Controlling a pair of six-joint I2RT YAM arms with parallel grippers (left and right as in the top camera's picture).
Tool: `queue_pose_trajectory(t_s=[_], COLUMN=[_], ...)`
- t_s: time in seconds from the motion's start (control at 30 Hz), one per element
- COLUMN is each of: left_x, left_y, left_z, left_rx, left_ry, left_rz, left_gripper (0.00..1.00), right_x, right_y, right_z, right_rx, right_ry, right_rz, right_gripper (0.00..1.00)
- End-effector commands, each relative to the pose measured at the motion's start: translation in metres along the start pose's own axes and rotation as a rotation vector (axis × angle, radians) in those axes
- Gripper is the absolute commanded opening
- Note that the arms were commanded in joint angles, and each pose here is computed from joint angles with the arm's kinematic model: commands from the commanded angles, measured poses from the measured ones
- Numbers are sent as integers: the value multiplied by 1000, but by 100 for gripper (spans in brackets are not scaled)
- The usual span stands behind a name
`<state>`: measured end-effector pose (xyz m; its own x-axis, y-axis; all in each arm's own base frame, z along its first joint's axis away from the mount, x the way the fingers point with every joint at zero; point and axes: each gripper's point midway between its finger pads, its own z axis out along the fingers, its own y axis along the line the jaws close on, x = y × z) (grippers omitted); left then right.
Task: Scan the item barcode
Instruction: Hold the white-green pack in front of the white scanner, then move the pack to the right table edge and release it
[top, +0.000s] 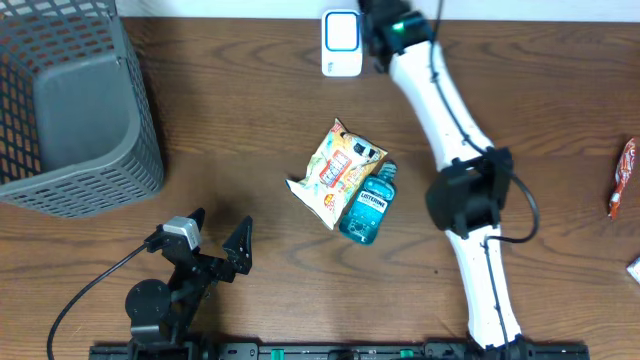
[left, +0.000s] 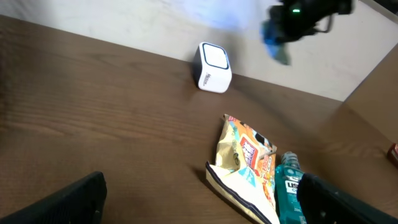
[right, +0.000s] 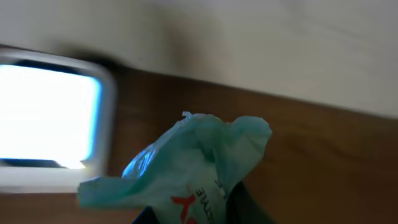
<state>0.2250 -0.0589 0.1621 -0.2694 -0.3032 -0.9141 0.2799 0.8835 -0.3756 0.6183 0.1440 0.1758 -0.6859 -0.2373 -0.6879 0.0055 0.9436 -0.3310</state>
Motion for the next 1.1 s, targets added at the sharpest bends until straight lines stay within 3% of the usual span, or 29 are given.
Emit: queue_pose_trajectory(t_s=[0.0,0.23,0.57,0.9,0.97,1.0,1.07], left_x=[-5,-5,-5,-5,-5,-5,-5], left_y=[-2,-2,-2,-2,-2,-2,-2], left_z=[-2,-2,-2,-2,-2,-2,-2], left_rx=[3,3,3,3,3,3,3], left_ry=[-16,-15,-15,-15,-15,-15,-15], left_rz=[20,20,20,20,20,20,20], left_gripper=[98,98,98,98,98,98,98], right_x=[3,126,317,386,386,382,357], right_y=[-131,-258,-348,-409,-410,-409,-406], right_z=[-12,26,52,26,23,22,21], right_rx=[321,500,559,615,579,557,481], right_ry=[48,389,788,893,892,881,814], right_rz=[121,335,485,677,716,735,792], right_gripper=[1,1,1,2,19,38,99])
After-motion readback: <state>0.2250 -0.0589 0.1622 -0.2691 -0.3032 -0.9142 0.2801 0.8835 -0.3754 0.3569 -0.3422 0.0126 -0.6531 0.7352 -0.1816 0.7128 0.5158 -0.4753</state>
